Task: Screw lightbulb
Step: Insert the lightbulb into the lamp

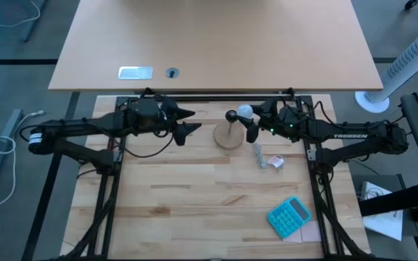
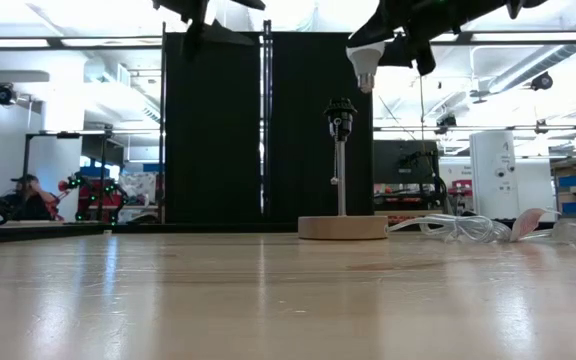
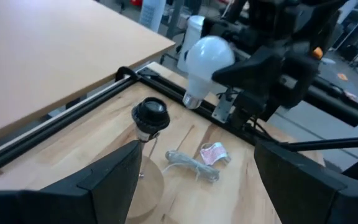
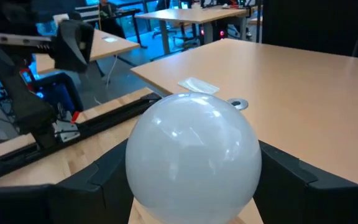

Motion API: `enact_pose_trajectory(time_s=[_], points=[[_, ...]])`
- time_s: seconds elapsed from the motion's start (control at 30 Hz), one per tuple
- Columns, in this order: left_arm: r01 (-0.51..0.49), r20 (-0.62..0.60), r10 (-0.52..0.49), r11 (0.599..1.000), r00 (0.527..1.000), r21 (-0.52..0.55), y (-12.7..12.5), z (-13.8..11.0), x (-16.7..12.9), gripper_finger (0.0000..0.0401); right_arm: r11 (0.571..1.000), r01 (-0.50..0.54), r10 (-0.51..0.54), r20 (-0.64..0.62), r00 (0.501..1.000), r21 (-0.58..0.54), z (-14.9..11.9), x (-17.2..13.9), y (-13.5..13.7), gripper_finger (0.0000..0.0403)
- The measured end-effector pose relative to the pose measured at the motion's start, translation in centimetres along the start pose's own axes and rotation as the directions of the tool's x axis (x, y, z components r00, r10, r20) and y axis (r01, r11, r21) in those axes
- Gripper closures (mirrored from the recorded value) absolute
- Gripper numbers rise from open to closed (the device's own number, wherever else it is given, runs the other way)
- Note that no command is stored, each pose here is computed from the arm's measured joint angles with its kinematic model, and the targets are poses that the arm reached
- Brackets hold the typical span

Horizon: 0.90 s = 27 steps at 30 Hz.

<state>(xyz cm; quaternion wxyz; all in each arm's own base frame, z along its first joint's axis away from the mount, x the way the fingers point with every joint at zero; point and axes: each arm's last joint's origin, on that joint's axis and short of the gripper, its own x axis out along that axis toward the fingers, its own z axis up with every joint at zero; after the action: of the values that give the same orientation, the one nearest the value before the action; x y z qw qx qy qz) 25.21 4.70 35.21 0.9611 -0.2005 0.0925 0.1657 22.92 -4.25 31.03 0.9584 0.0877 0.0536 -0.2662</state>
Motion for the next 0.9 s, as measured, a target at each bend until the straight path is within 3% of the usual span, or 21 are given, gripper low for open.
enact_pose_trajectory(time_s=[0.23, 0.37, 0.5, 0.6, 0.9], points=[[0.013, 0.032, -0.012, 1.0, 0.999, -0.018, -0.1, 0.4, -0.5, 0.0097, 1.0, -0.002, 0.002, 0.028, 1.0, -0.014, 1.1, -0.1, 0.1, 0.0154], [-0.019, 0.05, 0.022, 0.998, 0.999, -0.062, 0.0, 0.5, -0.5, 0.0097, 0.997, 0.004, 0.001, 0.074, 0.997, -0.077, 2.8, -0.3, 0.1, 0.0158], [-0.04, 0.068, 0.047, 0.995, 0.997, -0.095, 0.0, 0.6, -0.4, 0.0097, 0.978, -0.01, 0.033, 0.106, 0.994, -0.208, 4.1, -0.5, 0.3, 0.0152], [-0.064, 0.083, 0.073, 0.991, 0.994, -0.115, 0.1, 0.6, -0.4, 0.0097, 0.974, -0.049, 0.08, 0.132, 0.988, -0.219, 5.2, -0.8, 0.6, 0.0151], [-0.1, 0.095, 0.104, 0.994, 0.99, -0.05, 0.2, 0.7, -0.4, 0.0097, 0.966, -0.058, 0.095, 0.136, 0.986, -0.252, 8.4, -1.9, 0.8, 0.0155]])
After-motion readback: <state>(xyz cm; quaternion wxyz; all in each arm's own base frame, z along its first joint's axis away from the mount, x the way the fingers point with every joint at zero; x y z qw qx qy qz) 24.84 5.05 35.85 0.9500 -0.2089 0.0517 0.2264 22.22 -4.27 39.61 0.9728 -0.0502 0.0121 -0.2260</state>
